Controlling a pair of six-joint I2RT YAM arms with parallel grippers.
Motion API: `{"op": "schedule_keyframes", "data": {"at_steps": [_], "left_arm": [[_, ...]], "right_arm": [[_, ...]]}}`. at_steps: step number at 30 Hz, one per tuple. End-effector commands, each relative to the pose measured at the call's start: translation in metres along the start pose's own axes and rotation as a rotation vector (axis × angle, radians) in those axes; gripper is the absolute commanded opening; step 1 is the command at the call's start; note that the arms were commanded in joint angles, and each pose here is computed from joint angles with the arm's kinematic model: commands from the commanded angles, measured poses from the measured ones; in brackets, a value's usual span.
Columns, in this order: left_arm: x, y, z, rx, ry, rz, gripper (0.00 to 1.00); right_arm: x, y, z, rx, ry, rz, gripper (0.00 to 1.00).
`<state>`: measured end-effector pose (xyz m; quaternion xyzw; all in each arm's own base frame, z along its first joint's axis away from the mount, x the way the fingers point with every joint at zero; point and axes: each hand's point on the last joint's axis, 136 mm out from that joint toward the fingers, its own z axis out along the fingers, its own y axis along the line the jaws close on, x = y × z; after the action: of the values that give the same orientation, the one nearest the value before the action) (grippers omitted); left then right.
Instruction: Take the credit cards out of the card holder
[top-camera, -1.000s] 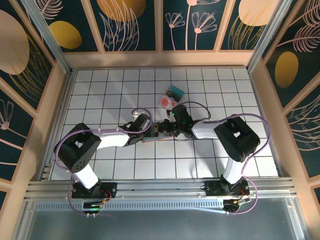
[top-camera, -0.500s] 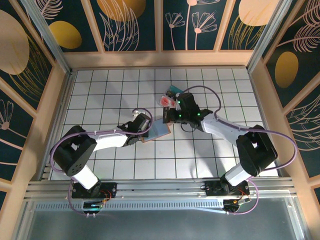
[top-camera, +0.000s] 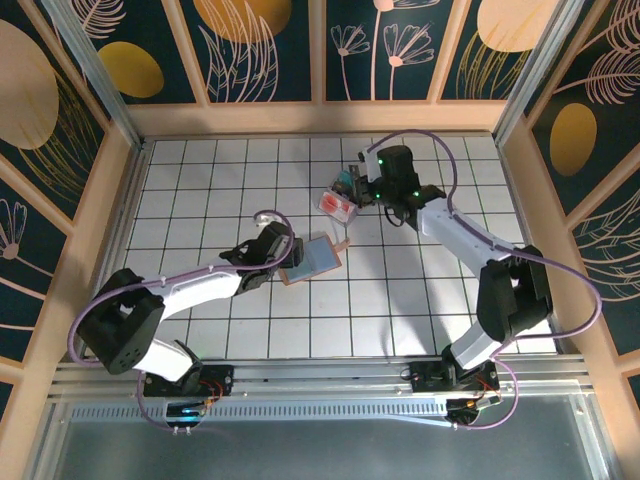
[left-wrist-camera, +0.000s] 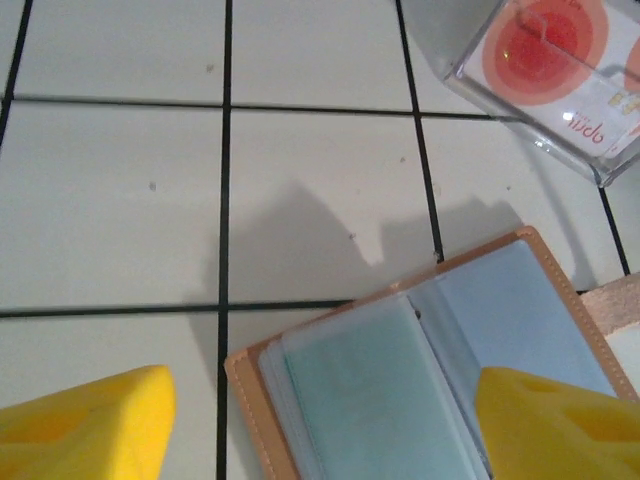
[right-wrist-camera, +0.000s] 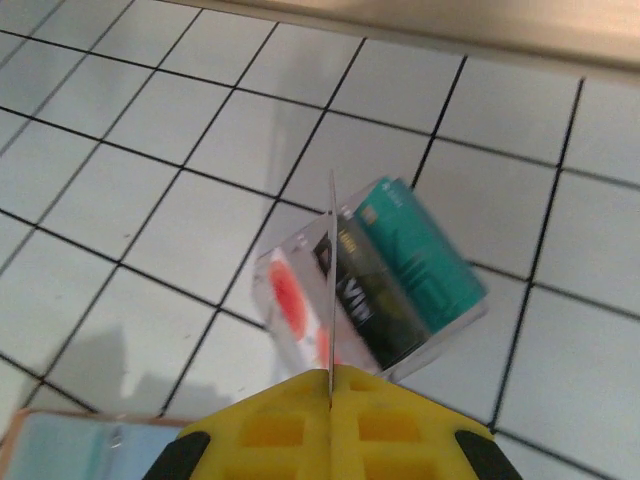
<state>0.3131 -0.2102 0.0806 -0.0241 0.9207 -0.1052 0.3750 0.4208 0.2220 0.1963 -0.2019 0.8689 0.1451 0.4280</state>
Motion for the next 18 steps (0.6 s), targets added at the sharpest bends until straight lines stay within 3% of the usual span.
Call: {"op": "schedule_keyframes", "data": {"at_steps": [1, 18], "left_arm": [[0.023, 0.011, -0.004, -0.002, 0.062, -0.109, 0.96], [0.023, 0.033, -0.009, -0.081, 0.017, -0.162, 0.99]], "right_arm": [[-0.009, -0.006, 0.013, 0.001, -0.001, -0.178, 0.0], [0.016, -0.011, 0.084, -0.103, 0.186, -0.368, 0.0]]}}
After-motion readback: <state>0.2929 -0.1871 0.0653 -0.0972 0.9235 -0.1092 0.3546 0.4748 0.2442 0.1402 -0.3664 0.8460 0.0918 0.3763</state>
